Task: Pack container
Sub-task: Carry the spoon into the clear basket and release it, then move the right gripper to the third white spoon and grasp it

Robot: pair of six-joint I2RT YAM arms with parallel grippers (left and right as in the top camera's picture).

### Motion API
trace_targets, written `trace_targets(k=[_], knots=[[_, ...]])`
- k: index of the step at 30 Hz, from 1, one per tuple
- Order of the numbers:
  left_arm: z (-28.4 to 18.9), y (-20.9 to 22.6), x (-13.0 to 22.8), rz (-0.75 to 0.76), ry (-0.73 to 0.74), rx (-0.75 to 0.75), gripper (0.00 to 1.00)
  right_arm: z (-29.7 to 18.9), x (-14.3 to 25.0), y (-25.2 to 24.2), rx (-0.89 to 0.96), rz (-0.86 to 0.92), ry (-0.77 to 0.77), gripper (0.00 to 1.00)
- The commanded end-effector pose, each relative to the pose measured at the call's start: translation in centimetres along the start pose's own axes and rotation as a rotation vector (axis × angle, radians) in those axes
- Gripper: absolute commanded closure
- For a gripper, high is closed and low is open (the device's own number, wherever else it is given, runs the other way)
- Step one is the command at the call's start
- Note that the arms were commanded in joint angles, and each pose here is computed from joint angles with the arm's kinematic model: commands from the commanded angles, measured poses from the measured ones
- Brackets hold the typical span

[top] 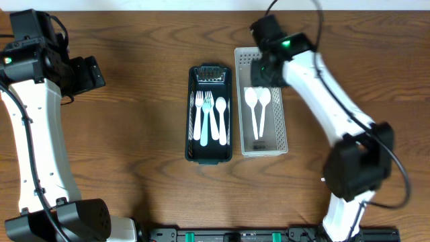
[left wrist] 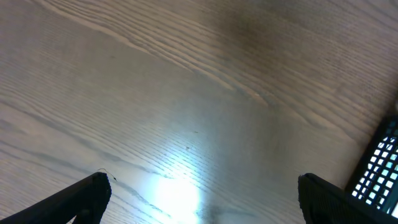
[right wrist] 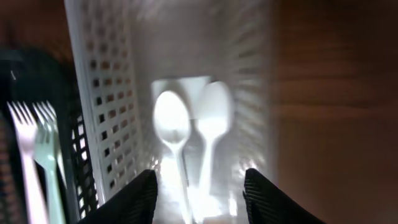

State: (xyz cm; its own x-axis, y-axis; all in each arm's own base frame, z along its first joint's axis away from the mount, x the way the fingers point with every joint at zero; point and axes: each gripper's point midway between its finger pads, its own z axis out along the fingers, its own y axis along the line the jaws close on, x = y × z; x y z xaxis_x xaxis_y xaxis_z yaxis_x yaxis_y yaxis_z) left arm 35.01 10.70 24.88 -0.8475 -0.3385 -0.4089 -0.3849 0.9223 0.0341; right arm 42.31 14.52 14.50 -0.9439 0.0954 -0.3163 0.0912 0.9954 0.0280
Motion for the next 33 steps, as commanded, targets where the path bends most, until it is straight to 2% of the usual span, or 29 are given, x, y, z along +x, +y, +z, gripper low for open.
trace_targets(k=[1,4,7,8,13,22,33], knots=[[0.6,0.1,0.1,0.017,0.014,-0.007,0.02,-5.4,-3.1,-6.1,0.088,0.246,-0.154,0.51],[0.6,0.1,0.0,0.017,0.012,-0.007,0.02,-7.1,-2.7,-11.0,0.128,0.471,-0.15,0.5],[0.6,0.1,0.1,0.017,0.012,-0.007,0.02,-7.5,-1.0,-16.5,0.199,0.728,-0.092,0.28],[0.6,0.1,0.1,0.017,0.012,-0.007,0.02,-7.3,-0.4,-17.9,0.215,0.784,-0.065,0.25],[0.6,0.1,0.1,0.017,0.012,-0.007,0.02,-4.5,3.1,-22.2,0.22,0.934,0.088,0.23],[0.6,0.1,0.0,0.017,0.012,-0.007,0.02,2.4,11.5,-25.0,0.264,1.021,0.314,0.23],[0.6,0.1,0.1,0.017,0.013,-0.007,0.02,6.6,15.9,-26.9,0.265,0.986,0.348,0.23]])
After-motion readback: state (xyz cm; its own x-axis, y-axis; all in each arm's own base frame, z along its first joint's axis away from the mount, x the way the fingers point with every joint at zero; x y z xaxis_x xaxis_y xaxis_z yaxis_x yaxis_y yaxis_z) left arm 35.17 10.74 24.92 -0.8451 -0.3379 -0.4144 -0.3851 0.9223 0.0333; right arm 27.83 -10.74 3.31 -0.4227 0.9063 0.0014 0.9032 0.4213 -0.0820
